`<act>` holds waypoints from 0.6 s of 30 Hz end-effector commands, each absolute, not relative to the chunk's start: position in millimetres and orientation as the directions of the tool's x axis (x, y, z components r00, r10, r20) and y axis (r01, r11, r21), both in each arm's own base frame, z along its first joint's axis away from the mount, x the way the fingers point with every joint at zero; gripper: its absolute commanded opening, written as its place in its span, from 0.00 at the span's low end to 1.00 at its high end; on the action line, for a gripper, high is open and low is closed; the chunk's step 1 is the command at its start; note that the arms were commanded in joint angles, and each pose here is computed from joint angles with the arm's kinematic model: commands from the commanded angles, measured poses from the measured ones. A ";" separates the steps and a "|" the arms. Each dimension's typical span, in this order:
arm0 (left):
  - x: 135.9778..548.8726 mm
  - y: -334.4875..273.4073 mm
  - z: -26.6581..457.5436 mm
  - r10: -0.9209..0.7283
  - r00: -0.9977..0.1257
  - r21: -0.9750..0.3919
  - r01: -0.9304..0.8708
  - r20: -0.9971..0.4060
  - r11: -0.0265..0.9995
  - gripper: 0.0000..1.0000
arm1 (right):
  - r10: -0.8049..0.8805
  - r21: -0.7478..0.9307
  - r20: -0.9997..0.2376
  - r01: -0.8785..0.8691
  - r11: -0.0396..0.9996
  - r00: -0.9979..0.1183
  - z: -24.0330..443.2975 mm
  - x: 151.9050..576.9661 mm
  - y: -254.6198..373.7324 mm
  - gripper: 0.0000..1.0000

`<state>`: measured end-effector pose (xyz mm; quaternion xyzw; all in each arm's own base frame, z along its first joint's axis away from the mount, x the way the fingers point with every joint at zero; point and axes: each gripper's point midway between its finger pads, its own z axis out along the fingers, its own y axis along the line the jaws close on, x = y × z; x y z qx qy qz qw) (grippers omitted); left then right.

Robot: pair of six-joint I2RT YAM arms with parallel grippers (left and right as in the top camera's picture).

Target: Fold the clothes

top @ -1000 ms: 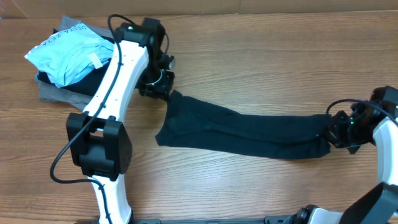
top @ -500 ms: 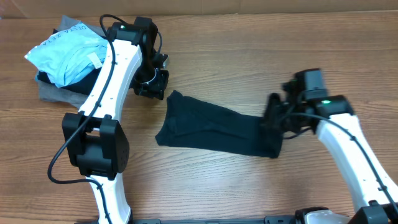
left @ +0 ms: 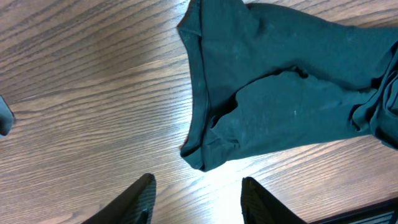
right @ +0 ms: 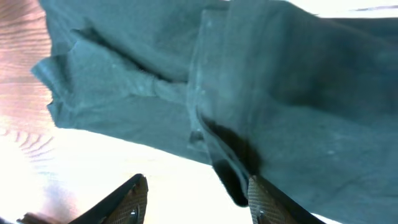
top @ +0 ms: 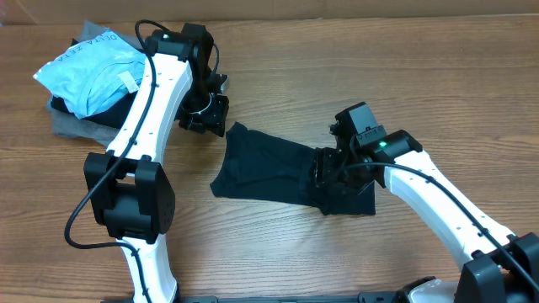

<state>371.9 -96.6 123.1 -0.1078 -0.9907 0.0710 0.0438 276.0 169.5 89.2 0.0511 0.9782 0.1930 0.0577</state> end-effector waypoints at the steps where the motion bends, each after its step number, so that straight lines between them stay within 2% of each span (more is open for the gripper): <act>1: 375.2 -96.8 136.7 0.235 -0.972 -0.147 0.229 0.027 0.962 0.53 | 0.188 0.380 -0.171 0.111 0.918 -0.967 111.2 292.0 151.4 0.60; 7: 372.6 -100.1 115.3 0.240 -0.970 -0.168 0.230 0.041 0.958 0.66 | 0.314 0.346 -0.124 0.256 0.903 -0.941 107.8 294.7 104.2 0.61; 12: 369.2 -125.4 78.0 0.297 -0.955 -0.317 0.281 0.004 0.906 0.77 | 0.389 0.328 -0.092 0.341 0.881 -0.917 105.3 293.6 75.7 0.61; 14: 365.3 -132.4 62.9 0.310 -0.951 -0.360 0.292 -0.008 0.886 0.78 | 0.378 0.324 -0.085 0.333 0.885 -0.922 104.7 291.3 71.7 0.61; 18: 356.9 -131.2 36.6 0.312 -0.950 -0.363 0.291 -0.001 0.885 0.78 | 0.362 0.314 -0.074 0.323 0.893 -0.929 103.7 286.9 70.3 0.61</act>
